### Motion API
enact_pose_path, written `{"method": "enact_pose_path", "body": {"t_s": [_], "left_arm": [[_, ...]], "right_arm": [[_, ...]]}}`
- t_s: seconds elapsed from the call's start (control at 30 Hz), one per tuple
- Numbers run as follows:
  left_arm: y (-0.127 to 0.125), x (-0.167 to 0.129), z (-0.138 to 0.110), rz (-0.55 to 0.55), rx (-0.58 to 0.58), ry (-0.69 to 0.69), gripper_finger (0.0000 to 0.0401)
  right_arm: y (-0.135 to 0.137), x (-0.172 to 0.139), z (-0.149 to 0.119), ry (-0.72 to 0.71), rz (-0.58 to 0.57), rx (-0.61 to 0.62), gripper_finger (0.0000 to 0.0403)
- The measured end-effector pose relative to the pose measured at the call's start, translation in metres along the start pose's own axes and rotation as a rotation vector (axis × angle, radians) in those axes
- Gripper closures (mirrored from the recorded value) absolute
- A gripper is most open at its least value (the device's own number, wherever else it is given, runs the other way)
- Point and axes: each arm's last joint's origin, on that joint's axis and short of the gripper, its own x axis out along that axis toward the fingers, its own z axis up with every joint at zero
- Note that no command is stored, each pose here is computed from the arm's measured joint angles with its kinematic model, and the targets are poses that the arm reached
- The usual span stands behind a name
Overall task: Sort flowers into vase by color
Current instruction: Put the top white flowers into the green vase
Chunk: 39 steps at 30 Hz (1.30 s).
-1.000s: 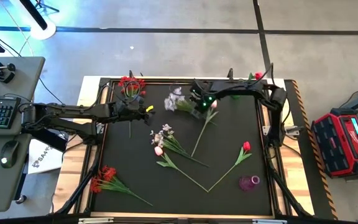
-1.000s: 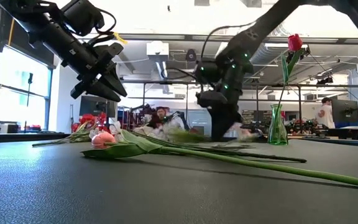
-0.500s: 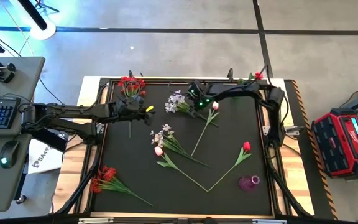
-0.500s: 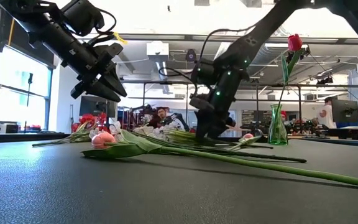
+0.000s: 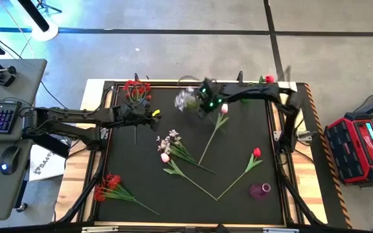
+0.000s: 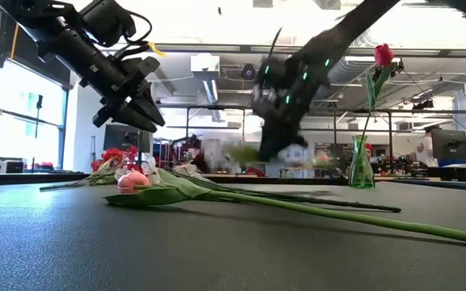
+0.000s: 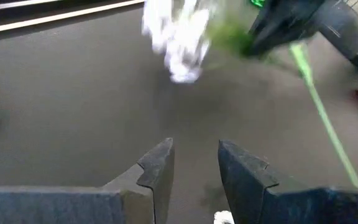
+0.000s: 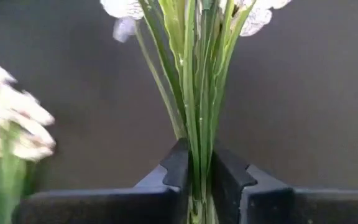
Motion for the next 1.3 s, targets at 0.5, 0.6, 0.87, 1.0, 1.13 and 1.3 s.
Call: {"method": "enact_pose_path", "body": {"t_s": [0.5,0.6,0.87,1.0,1.13,1.3], "left_arm": [[-0.008,-0.001,0.008,-0.12,0.022,-0.063,0.0288],[-0.015,-0.003,0.016,-0.203,0.056,-0.138,0.0288],[-0.014,-0.003,0.016,-0.181,0.083,-0.147,0.0288],[-0.013,-0.002,0.015,-0.173,0.083,-0.134,0.0288],[-0.013,-0.002,0.015,-0.171,0.079,-0.133,0.0288],[-0.013,-0.002,0.015,-0.169,0.078,-0.133,0.0288]], "right_arm": [[0.036,-0.105,0.006,-0.662,0.242,-0.272,0.0399],[0.04,-0.115,0.008,-0.753,0.342,-0.277,0.0399],[0.037,-0.158,0.013,-0.953,0.015,-0.457,0.0401],[0.022,-0.18,0.012,-1.023,-0.25,-0.351,0.0402],[0.0,-0.193,0.014,-1.057,-0.426,-0.224,0.0402],[-0.023,-0.208,0.017,-1.105,-0.615,-0.156,0.0402]]}}
